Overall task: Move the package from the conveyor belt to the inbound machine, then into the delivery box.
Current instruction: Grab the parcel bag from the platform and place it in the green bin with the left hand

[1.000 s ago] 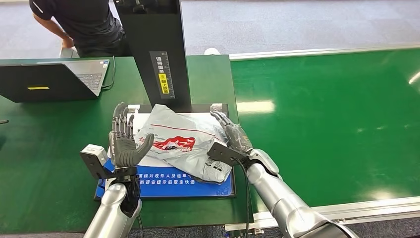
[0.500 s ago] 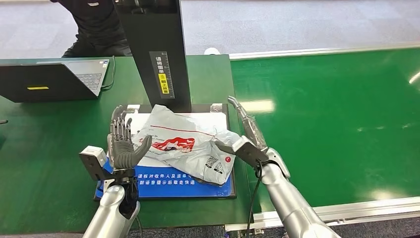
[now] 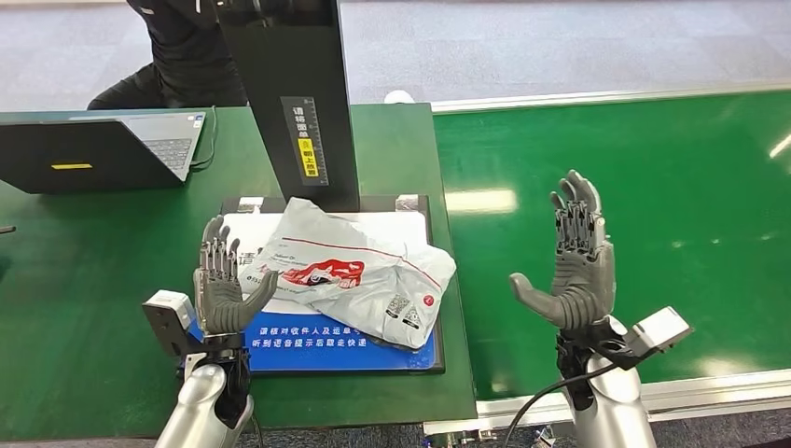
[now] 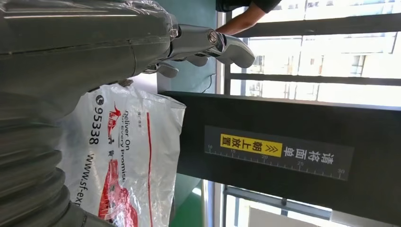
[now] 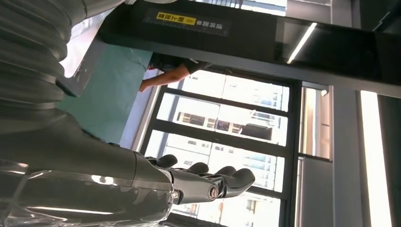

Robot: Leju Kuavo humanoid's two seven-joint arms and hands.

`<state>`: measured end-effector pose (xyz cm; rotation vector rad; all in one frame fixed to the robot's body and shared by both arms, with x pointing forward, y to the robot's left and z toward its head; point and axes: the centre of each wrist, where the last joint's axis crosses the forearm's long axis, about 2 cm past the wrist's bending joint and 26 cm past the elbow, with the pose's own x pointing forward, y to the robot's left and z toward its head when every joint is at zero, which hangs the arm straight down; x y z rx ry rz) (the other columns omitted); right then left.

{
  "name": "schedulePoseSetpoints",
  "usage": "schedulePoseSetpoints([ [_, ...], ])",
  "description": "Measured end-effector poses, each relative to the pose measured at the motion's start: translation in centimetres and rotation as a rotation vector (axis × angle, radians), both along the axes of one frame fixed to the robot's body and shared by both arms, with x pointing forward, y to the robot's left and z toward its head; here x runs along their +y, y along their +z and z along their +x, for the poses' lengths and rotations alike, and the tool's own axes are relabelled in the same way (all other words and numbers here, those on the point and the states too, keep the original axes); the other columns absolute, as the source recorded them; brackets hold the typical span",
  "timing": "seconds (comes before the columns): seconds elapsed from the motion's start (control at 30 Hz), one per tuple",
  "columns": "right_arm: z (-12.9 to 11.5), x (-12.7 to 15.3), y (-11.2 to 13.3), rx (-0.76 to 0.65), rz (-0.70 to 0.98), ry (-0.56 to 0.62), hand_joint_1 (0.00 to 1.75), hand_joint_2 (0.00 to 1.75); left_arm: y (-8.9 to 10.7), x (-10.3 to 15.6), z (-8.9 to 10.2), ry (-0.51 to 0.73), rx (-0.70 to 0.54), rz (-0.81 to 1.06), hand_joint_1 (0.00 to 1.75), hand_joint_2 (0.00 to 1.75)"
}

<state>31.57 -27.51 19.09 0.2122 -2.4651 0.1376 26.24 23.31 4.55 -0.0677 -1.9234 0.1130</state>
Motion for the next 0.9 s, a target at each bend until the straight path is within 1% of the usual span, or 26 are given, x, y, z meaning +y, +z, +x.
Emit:
schedulePoseSetpoints([
  [0.1, -0.5, -0.7, -0.9, 0.065, 0.016, 0.007, 0.00, 1.75, -0.1, 0.0, -0.1, -0.043, 0.010, 0.061, 0.00, 1.75],
  [0.2, -1.4, -1.2, -2.8, 0.143, 0.045, 0.058, 0.00, 1.75, -0.1, -0.3, -0.2, -0.112, 0.007, 0.152, 0.00, 1.75],
  [0.27, -2.0, -1.5, -4.1, 0.186, 0.060, 0.072, 0.00, 1.75, -0.1, -0.6, -0.3, -0.141, 0.003, 0.176, 0.00, 1.75],
  [0.33, -2.5, -1.6, -5.0, 0.215, 0.070, 0.070, 0.00, 1.75, -0.1, -0.8, -0.3, -0.154, 0.001, 0.184, 0.00, 1.75],
  [0.5, -3.2, -1.6, -6.1, 0.264, 0.089, 0.062, 0.00, 1.75, -0.1, -1.0, -0.4, -0.164, -0.009, 0.232, 0.00, 1.75],
  [0.57, -3.8, -1.3, -6.7, 0.295, 0.101, 0.069, 0.00, 1.75, 0.0, -1.1, -0.4, -0.147, -0.040, 0.328, 0.00, 1.75],
  [0.73, -4.6, -0.3, -7.6, 0.349, 0.125, 0.094, 0.00, 1.75, 1.1, -2.3, -0.4, -0.097, -0.173, 0.695, 0.00, 1.75],
  [0.83, -4.7, 0.2, -7.8, 0.369, 0.136, 0.088, 0.00, 1.75, 1.7, -3.4, -0.5, -0.021, -0.221, 0.944, 0.00, 1.75],
  [0.9, -4.8, 0.4, -8.0, 0.380, 0.143, 0.081, 0.00, 1.75, 1.9, -3.9, -0.4, 0.043, -0.236, 1.060, 0.00, 1.75],
])
